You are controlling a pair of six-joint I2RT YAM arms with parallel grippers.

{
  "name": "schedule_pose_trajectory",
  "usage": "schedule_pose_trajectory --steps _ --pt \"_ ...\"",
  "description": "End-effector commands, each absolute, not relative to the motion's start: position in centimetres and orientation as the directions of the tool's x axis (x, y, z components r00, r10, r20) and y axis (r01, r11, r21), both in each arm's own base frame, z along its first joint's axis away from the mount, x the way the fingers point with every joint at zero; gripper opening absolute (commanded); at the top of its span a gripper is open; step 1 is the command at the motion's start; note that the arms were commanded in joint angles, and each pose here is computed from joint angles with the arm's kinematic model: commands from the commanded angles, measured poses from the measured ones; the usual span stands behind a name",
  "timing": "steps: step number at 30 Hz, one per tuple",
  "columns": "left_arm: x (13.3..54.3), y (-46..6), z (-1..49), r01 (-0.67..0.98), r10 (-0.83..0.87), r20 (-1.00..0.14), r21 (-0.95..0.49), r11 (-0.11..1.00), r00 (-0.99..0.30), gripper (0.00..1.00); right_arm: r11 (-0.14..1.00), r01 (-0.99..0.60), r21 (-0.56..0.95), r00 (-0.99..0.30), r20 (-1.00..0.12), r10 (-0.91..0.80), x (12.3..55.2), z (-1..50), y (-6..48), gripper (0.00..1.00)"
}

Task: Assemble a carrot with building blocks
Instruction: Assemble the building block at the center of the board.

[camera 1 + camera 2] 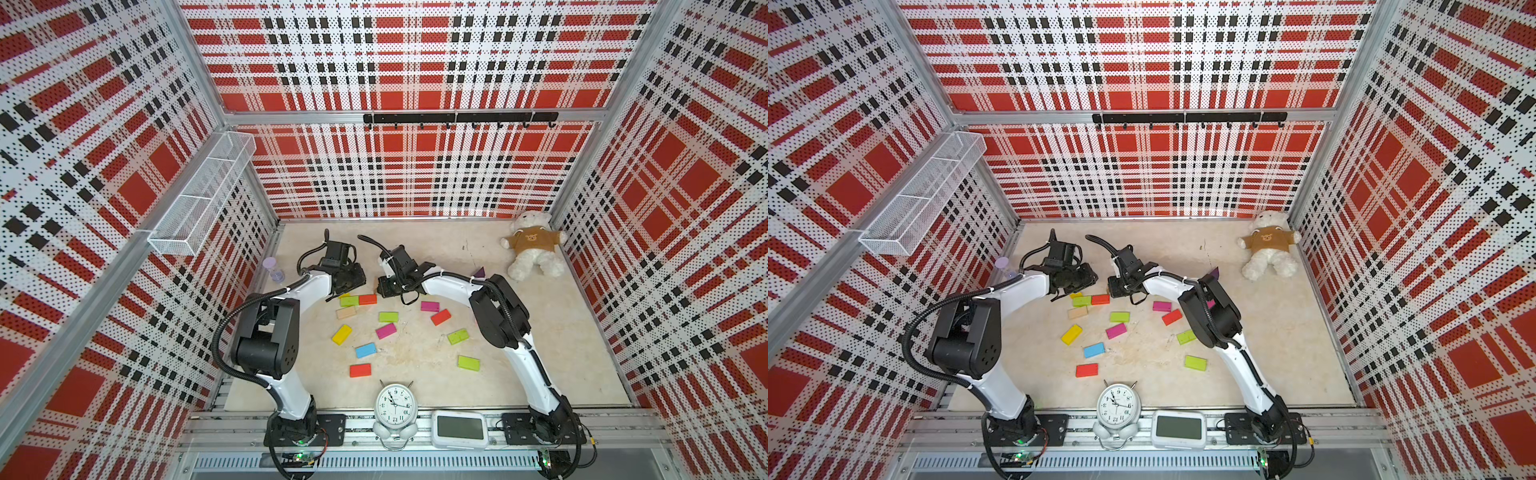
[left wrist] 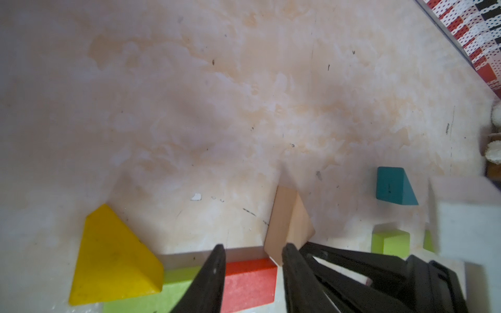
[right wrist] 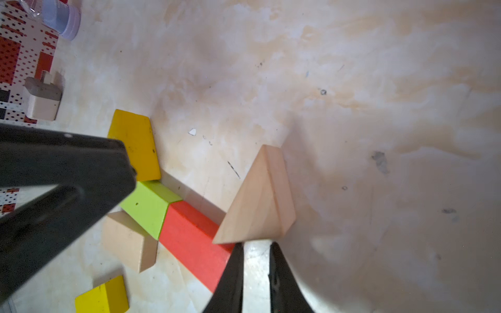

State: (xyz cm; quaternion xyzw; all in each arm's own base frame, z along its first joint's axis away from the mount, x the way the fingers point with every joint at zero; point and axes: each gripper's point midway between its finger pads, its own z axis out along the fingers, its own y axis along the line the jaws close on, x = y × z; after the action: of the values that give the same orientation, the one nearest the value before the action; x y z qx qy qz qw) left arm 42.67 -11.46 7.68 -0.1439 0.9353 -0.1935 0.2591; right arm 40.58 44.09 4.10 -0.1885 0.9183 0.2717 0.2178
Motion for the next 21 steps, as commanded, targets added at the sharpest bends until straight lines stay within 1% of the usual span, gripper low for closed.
schedule_pose_trajectory --steps 1,8,10,14,21 --pt "43.0 -12.4 7.6 -0.156 -0.365 -0.428 -0.45 0.879 -0.826 0.39 0.76 -0.489 0.428 -0.815 -0.535 -0.223 40.7 5.7 45.1 0.2" --pt "43.3 -13.3 6.9 -0.145 -0.349 -0.418 -0.446 0.883 -0.839 0.36 0.748 -0.49 0.448 -0.791 -0.589 -0.167 40.9 9.8 43.0 0.2" --pt "43.5 -13.5 6.8 -0.144 -0.348 -0.417 -0.446 0.883 -0.84 0.36 0.752 -0.46 0.473 -0.803 -0.583 -0.124 41.5 10.3 42.2 0.2" --pt "43.9 -13.6 6.5 -0.148 -0.349 -0.419 -0.44 0.886 -0.838 0.35 0.762 -0.439 0.475 -0.805 -0.585 -0.099 43.0 10.0 41.1 0.2" --pt "44.9 -13.9 5.9 -0.153 -0.349 -0.41 -0.439 0.885 -0.843 0.35 0.772 -0.413 0.483 -0.817 -0.571 -0.081 46.2 7.8 41.5 0.2"
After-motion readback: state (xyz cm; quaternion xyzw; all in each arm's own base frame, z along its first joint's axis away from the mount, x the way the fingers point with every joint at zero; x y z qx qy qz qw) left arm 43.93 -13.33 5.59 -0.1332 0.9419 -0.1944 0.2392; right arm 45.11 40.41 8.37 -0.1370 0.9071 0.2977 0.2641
